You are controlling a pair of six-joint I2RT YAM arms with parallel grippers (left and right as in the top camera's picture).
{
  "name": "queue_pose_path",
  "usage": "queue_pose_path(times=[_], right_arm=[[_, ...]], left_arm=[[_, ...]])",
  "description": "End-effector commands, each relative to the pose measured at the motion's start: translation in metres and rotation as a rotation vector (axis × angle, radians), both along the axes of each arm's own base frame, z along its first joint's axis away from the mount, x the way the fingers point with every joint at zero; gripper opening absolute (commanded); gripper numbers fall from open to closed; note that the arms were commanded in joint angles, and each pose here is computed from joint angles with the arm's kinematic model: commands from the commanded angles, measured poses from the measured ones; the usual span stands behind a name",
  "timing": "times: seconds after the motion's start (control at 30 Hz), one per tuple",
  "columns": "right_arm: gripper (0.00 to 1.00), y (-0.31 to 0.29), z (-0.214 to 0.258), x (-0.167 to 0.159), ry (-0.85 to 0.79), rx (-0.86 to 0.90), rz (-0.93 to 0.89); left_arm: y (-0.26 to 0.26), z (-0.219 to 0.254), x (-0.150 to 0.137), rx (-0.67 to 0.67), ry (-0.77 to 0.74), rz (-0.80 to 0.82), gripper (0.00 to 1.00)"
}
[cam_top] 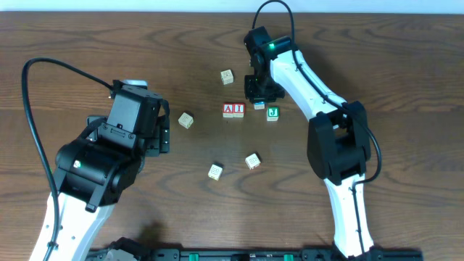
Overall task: Spell out Ai2
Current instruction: 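Carry the blue 2 block with the right gripper to right of the I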
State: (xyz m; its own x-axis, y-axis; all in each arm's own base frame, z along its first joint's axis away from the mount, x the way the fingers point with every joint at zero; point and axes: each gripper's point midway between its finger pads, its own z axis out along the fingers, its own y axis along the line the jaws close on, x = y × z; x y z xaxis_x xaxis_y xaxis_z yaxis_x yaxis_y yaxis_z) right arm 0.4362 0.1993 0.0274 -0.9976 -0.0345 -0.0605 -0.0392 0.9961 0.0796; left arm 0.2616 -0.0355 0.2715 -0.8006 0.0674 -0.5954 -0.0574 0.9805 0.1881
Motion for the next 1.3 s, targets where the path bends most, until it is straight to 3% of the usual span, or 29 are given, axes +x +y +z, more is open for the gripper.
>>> queue_pose_path(times=[0.0,0.97,1.27], right_arm=[[0.11,0.004,0.011,-0.002,-0.022,0.009,-0.003],[0.11,0.021,-0.004,-0.020,0.048,0.071,-0.087],[0.26,0.016,-0.005,-0.017,0.035,0.049,-0.092]], left_arm=[[0.004,0.009,-0.001,0.000,-0.027,0.019,0.96],[0.004,0.009,-0.001,0.000,-0.027,0.019,0.95],[0.004,0.009,-0.001,0.000,-0.027,0.019,0.95]])
